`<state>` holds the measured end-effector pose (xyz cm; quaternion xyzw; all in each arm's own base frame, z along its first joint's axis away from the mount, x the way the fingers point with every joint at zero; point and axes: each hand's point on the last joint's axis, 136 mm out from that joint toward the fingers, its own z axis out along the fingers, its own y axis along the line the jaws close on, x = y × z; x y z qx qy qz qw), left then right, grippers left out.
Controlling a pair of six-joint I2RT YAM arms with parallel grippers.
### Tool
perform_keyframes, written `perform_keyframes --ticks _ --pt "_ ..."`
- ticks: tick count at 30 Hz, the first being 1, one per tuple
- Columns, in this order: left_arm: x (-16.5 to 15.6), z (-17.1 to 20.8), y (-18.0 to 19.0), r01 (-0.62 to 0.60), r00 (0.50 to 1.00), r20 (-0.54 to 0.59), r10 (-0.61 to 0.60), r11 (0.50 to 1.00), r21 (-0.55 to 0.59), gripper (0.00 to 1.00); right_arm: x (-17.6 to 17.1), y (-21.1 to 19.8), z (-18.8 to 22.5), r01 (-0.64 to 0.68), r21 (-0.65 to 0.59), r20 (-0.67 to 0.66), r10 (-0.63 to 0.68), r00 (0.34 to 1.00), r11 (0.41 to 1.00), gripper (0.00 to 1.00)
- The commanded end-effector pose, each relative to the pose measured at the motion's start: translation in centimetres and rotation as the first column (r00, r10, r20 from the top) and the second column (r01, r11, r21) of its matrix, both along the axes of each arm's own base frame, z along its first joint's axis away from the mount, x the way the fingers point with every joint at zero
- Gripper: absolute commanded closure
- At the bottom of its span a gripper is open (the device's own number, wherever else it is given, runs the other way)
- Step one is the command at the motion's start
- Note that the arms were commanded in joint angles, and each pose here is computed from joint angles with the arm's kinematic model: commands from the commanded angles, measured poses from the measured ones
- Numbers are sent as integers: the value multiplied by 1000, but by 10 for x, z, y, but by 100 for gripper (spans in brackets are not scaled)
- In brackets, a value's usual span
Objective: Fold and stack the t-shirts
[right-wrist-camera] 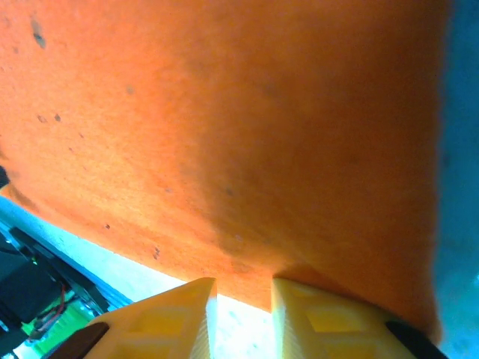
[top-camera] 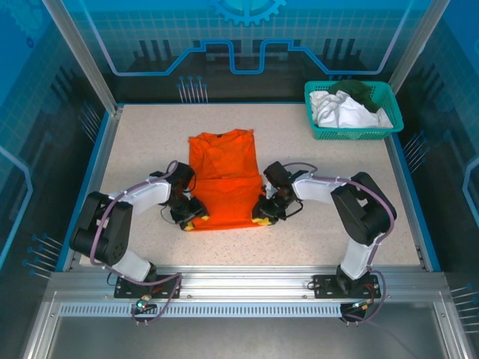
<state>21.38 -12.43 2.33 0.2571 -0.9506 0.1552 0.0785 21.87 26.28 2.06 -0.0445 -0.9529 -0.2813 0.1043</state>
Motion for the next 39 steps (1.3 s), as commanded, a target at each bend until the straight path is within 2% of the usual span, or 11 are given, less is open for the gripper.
perform_keyframes --ticks 1,5,9,14,17,22,26,33,36,39 --pt "-14 20 16 1 1000 -26 1 997 72 44 -20 -12 6 -49 -71 -13 48 999 996 69" --pt "21 65 14 -31 994 105 23 997 75 41 4 2 42 -42 -21 86 44 995 999 65" --pt "71 91 -2 -58 973 226 51 998 21 49 45 12 64 45 39 133 -49 990 998 67" --pt "123 74 -25 -54 963 263 64 998 -45 60 97 9 52 172 24 133 -174 976 985 74" --pt "141 44 -25 -50 969 240 51 999 -12 63 115 7 30 206 -9 110 -203 973 979 77" --pt "142 -3 6 -120 979 170 108 991 61 66 120 -8 -17 254 -69 -1 -254 967 965 77" --pt "125 -21 29 -164 982 114 152 981 105 65 108 -22 -30 267 -106 -22 -271 962 958 76" --pt "91 -18 39 -157 984 106 143 979 133 59 64 -32 -32 267 -118 -46 -273 961 957 72" --pt "84 -7 40 -158 981 132 142 979 126 52 50 -31 -29 257 -108 -41 -262 964 960 67" --pt "92 16 38 -150 974 186 129 983 105 44 52 -31 -14 249 -96 0 -251 968 964 62"
